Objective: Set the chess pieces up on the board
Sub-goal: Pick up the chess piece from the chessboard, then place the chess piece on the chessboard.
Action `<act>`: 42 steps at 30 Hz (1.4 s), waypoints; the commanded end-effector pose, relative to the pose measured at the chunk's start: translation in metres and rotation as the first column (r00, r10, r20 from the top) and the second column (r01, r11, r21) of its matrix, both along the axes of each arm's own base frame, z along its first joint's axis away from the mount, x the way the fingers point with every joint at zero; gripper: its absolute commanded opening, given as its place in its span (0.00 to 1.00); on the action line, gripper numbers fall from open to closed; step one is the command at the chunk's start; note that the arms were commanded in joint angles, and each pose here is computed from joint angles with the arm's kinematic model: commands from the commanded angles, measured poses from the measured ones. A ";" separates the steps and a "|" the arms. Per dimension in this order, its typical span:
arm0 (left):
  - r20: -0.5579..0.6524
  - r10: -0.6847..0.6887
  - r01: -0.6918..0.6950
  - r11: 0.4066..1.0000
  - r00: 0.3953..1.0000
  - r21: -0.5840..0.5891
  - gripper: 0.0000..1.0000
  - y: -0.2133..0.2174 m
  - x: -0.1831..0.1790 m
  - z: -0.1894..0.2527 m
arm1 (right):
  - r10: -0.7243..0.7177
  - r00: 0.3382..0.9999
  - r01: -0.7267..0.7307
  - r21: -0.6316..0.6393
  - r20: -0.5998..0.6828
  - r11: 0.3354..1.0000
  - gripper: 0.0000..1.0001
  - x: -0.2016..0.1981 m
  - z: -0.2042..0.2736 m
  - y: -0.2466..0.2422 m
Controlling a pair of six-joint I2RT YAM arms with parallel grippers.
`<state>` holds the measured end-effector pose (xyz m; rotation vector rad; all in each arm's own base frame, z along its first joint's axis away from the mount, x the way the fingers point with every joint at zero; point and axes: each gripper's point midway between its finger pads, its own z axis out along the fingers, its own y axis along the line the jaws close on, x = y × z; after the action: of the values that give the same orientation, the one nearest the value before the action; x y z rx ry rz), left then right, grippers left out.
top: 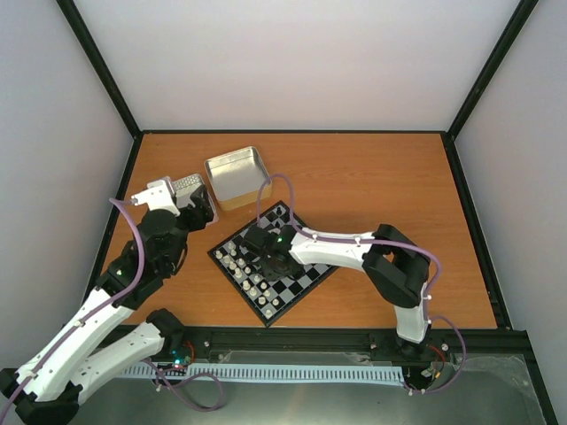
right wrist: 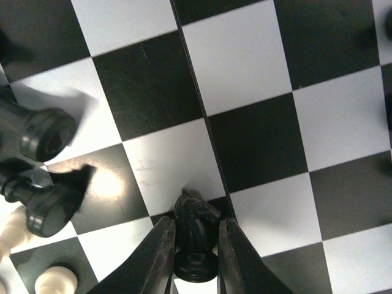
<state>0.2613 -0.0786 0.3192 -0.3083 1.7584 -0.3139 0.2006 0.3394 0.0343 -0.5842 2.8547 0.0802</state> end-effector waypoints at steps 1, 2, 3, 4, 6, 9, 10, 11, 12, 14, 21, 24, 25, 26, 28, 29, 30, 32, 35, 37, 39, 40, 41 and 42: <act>0.020 -0.006 0.007 0.999 1.000 -0.040 0.86 -0.004 0.002 0.008 | 0.022 1.000 -0.022 -0.026 0.004 0.999 0.16 -0.007 -0.002 -0.011; 0.020 -0.010 0.011 0.999 1.000 -0.042 0.86 -0.005 0.003 0.008 | 0.024 1.000 -0.024 -0.021 0.010 0.999 0.15 -0.007 -0.001 -0.012; 0.019 -0.015 0.016 0.999 1.000 -0.043 0.86 -0.007 0.003 0.008 | 0.028 0.999 -0.028 -0.014 0.025 1.000 0.15 -0.005 0.001 -0.013; 0.018 -0.021 0.022 0.999 1.000 -0.043 0.86 -0.008 0.004 0.008 | 0.033 0.998 -0.033 -0.004 0.044 0.999 0.15 -0.004 0.003 -0.013; 0.012 -0.040 0.040 0.998 0.999 -0.050 0.85 -0.013 0.005 0.008 | 0.052 0.994 -0.054 0.023 0.099 0.998 0.15 0.003 0.012 -0.013; -0.007 -0.090 0.089 0.994 0.996 -0.060 0.85 -0.024 0.007 0.005 | 0.057 0.975 -0.080 0.097 0.216 0.992 0.15 0.017 0.037 -0.014; -0.025 -0.104 0.103 0.993 0.994 -0.061 0.85 -0.029 0.009 0.000 | 0.047 0.966 -0.084 0.137 0.253 0.987 0.15 0.022 0.048 -0.016; -0.054 -0.127 0.124 0.991 0.990 -0.053 0.85 -0.036 0.012 -0.008 | 0.030 0.952 -0.097 0.208 0.304 0.973 0.15 0.029 0.068 -0.014; -0.089 -0.153 0.150 0.988 0.984 -0.046 0.85 -0.044 0.015 -0.016 | 0.014 0.939 -0.108 0.258 0.343 0.960 0.15 0.033 0.081 -0.014; -0.163 -0.221 0.216 0.975 0.962 -0.046 0.85 -0.065 0.021 -0.033 | -0.009 0.901 -0.153 0.338 0.434 0.929 0.16 0.039 0.107 -0.017; -0.234 -0.617 0.602 0.786 0.751 -0.138 0.84 -0.153 0.014 -0.036 | -0.076 0.716 -0.312 0.415 0.694 0.854 0.18 0.041 0.187 -0.040; -0.191 -0.744 0.712 0.668 0.640 -0.218 0.88 -0.171 0.003 -0.018 | -0.083 0.645 -0.368 0.404 0.760 0.837 0.20 0.037 0.206 -0.051; -0.177 -0.780 0.740 0.625 0.600 -0.249 0.88 -0.175 -0.001 -0.014 | -0.084 0.626 -0.386 0.401 0.775 0.831 0.20 0.035 0.211 -0.053; -0.172 -0.809 0.758 0.588 0.563 -0.283 0.88 -0.179 -0.004 -0.012 | -0.077 0.609 -0.404 0.392 0.789 0.826 0.21 0.033 0.215 -0.054; -0.162 -0.856 0.786 0.515 0.491 -0.341 0.88 -0.185 -0.011 -0.013 | -0.057 0.585 -0.432 0.370 0.809 0.822 0.21 0.031 0.223 -0.055; -0.152 -0.879 0.800 0.474 0.451 -0.367 0.87 -0.189 -0.015 -0.013 | -0.043 0.578 -0.444 0.358 0.815 0.821 0.21 0.030 0.224 -0.055; -0.149 -0.896 0.808 0.442 0.418 -0.390 0.86 -0.193 -0.018 -0.015 | -0.031 0.570 -0.457 0.348 0.821 0.818 0.21 0.028 0.227 -0.054; -0.149 -0.924 0.814 0.380 0.351 -0.440 0.81 -0.200 -0.024 -0.019 | -0.004 0.556 -0.480 0.324 0.831 0.815 0.20 0.026 0.229 -0.053; -0.154 -0.948 0.809 0.319 0.280 -0.494 0.66 -0.209 -0.029 -0.027 | 0.021 0.543 -0.497 0.301 0.839 0.814 0.21 0.025 0.229 -0.053; -0.155 -0.955 0.804 0.295 0.252 -0.516 0.60 -0.212 -0.030 -0.030 | 0.042 0.542 -0.502 0.284 0.839 0.817 0.21 0.025 0.228 -0.051; -0.150 -0.959 0.802 0.283 0.240 -0.526 0.57 -0.214 -0.030 -0.033 | 0.061 0.545 -0.511 0.274 0.836 0.815 0.21 0.025 0.226 -0.049; -0.145 -0.963 0.802 0.271 0.229 -0.533 0.56 -0.215 -0.032 -0.034 | 0.065 0.548 -0.513 0.273 0.834 0.814 0.21 0.024 0.225 -0.048; -0.145 -0.965 0.801 0.261 0.217 -0.539 0.54 -0.216 -0.033 -0.037 | 0.073 0.549 -0.518 0.272 0.832 0.811 0.21 0.023 0.224 -0.047; -0.147 -0.967 0.798 0.255 0.208 -0.546 0.52 -0.216 -0.034 -0.040 | 0.077 0.552 -0.523 0.273 0.831 0.807 0.21 0.023 0.224 -0.046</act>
<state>0.2374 -0.2889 0.2639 0.4899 2.2553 -1.4844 0.2241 0.2879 0.2485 -0.7254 1.7422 0.4743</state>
